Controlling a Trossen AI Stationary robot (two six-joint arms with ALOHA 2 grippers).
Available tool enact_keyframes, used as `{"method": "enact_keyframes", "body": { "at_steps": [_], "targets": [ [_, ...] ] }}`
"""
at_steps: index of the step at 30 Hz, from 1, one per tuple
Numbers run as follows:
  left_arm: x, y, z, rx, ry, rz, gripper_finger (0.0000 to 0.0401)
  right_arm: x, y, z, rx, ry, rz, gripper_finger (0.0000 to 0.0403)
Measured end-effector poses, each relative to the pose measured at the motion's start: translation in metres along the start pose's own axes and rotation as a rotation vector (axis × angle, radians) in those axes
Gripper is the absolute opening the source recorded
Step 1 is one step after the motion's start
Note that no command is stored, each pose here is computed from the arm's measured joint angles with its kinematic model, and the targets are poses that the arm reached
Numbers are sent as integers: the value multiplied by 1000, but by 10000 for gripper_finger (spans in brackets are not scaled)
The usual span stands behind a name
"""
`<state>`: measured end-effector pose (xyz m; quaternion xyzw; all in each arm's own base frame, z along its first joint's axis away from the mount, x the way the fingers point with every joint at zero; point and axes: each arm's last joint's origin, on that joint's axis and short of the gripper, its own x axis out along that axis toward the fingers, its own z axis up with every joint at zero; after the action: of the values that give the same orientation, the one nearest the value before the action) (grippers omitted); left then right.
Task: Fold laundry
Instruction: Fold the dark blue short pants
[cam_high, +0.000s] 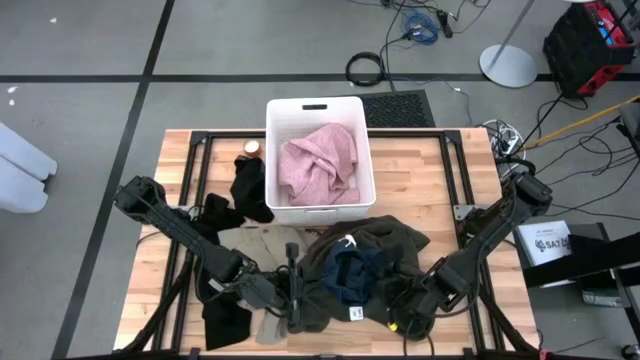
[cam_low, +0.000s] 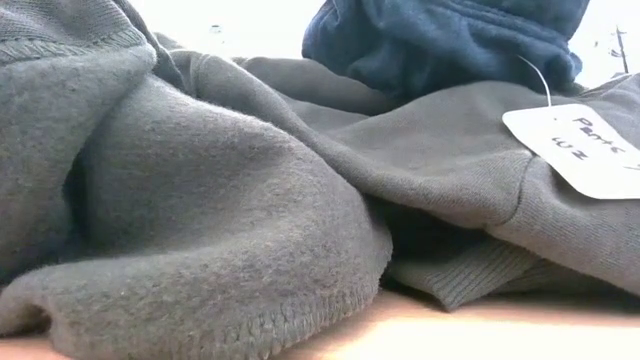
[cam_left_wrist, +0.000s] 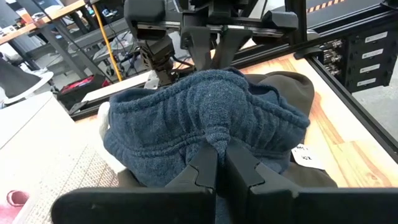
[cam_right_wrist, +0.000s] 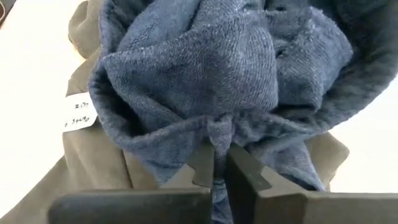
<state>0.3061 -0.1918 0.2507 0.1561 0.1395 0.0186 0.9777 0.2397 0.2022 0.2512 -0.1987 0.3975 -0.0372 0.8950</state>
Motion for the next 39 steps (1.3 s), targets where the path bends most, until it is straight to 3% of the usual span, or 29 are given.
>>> {"method": "enact_keyframes", "body": {
  "at_steps": [8, 12, 18, 26, 31, 35, 39],
  "targets": [
    [-1, 2, 0, 59, 12, 41, 13, -42, -26, 14, 30, 79, -24, 5],
    [-11, 13, 11, 87, -7, 108, 13, -73, -45, 32, 127, 83, -30, 5],
    [-39, 38, 37, 21, -87, 164, 13, -109, -71, 46, 282, 65, -98, 5],
    [-98, 90, 75, -112, -252, 229, 13, -147, -104, 69, 406, -182, -273, 4],
    [-124, 114, 88, -180, -343, 256, 13, -162, -116, 86, 376, -315, -355, 4],
    [-135, 123, 90, -223, -375, 224, 13, -169, -119, 101, 354, -386, -329, 4],
    [-131, 108, 80, -197, -299, 63, 13, -162, -108, 104, 330, -350, -167, 4]
  ]
}}
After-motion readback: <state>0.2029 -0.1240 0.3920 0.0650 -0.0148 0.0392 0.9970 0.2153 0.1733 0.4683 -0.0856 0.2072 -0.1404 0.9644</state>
